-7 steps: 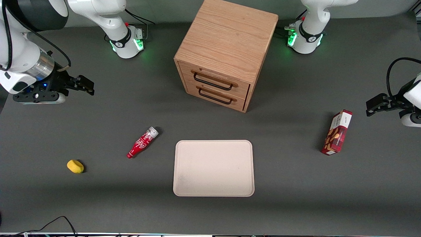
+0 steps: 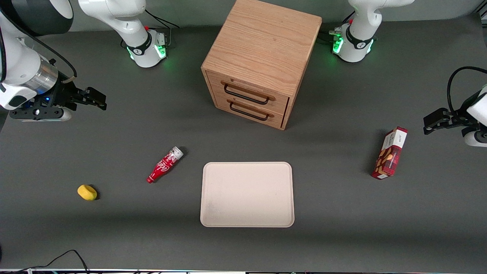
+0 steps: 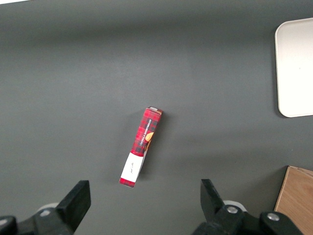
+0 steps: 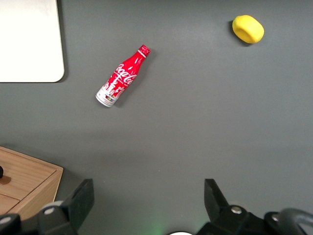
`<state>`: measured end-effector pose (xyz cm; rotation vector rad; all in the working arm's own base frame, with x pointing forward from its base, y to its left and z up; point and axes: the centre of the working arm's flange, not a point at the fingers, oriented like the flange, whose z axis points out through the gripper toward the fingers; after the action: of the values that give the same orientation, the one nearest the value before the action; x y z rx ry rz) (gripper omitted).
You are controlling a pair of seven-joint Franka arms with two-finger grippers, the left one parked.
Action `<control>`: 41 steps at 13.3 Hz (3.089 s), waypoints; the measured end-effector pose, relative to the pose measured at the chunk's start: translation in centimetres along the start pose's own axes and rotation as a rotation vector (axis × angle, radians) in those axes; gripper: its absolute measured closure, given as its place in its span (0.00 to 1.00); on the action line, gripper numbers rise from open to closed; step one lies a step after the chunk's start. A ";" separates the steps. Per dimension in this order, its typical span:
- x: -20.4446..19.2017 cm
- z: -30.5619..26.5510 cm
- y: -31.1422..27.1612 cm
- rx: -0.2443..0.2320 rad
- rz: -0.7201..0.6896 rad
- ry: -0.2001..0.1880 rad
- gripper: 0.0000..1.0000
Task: Place coke bottle on tray
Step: 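Move the open right gripper down over the red Coca-Cola bottle, then close the right gripper around the bottle's body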
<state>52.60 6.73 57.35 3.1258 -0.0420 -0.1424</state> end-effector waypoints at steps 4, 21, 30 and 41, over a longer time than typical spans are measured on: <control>0.7 1.1 -0.7 -0.001 -0.003 -0.028 0.00; 11.0 20.5 -13.4 0.033 0.346 -0.109 0.00; 9.5 29.2 -12.8 0.013 0.641 -0.033 0.00; 8.1 33.8 -9.9 0.009 0.803 0.016 0.00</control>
<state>57.90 16.04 22.81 2.8387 -1.2496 -0.0975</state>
